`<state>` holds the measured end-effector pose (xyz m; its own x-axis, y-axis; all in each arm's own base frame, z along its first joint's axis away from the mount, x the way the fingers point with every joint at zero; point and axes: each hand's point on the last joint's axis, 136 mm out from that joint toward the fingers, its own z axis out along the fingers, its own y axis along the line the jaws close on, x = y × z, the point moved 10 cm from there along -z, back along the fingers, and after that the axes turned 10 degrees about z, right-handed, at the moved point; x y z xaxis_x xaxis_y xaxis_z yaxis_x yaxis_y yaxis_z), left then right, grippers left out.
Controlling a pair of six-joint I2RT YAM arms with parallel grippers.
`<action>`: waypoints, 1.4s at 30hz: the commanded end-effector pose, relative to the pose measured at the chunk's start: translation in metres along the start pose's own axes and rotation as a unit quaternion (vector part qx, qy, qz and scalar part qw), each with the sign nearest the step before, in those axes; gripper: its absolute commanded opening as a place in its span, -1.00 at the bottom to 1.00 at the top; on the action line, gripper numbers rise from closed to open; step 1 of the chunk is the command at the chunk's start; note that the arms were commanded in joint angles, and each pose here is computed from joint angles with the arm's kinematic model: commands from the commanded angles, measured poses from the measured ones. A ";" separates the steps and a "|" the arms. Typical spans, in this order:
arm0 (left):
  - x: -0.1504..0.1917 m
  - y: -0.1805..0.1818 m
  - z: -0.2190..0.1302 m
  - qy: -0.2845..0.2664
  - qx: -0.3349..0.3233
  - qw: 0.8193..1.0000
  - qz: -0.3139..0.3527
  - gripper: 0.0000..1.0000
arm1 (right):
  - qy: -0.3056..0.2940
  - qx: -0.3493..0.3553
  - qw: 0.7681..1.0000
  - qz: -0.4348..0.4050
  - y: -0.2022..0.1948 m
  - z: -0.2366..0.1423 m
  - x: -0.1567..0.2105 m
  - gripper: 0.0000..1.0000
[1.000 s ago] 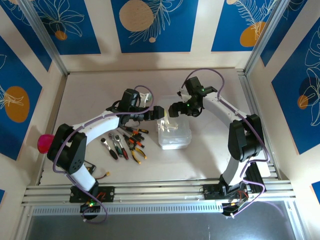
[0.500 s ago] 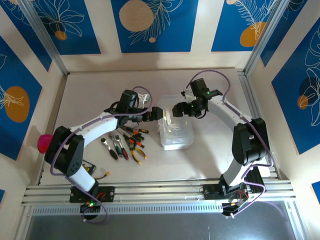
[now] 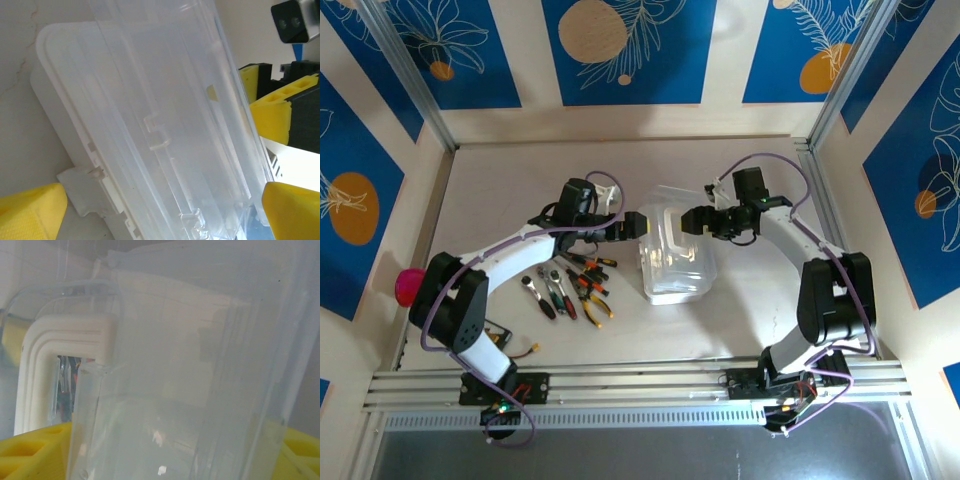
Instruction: Pack the tool kit
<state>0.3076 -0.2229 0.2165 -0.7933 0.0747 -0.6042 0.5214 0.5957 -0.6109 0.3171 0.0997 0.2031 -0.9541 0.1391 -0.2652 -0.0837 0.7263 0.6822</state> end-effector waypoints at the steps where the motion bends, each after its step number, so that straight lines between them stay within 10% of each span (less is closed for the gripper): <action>1: -0.007 -0.007 0.004 -0.007 0.030 0.999 0.006 0.99 | -0.005 -0.062 0.998 -0.009 0.011 -0.009 0.001 0.25; 24: -0.014 -0.043 0.044 -0.006 0.128 0.991 0.041 1.00 | -0.017 -0.117 0.993 0.001 0.004 -0.017 0.002 0.23; 33: -0.029 -0.067 0.058 -0.015 0.165 0.985 0.055 0.99 | -0.031 -0.085 0.996 -0.009 0.008 -0.029 -0.001 0.95; 42: -0.043 -0.082 0.059 -0.024 0.178 0.982 0.064 0.99 | -0.116 0.036 0.991 -0.052 0.021 -0.086 0.006 0.98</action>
<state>0.3163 -0.3109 0.2412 -0.7503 0.1006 -0.6534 0.6434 0.3385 -0.6867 0.2970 0.0636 0.2451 -0.8946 0.2294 -0.3836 -0.1008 0.7326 0.6732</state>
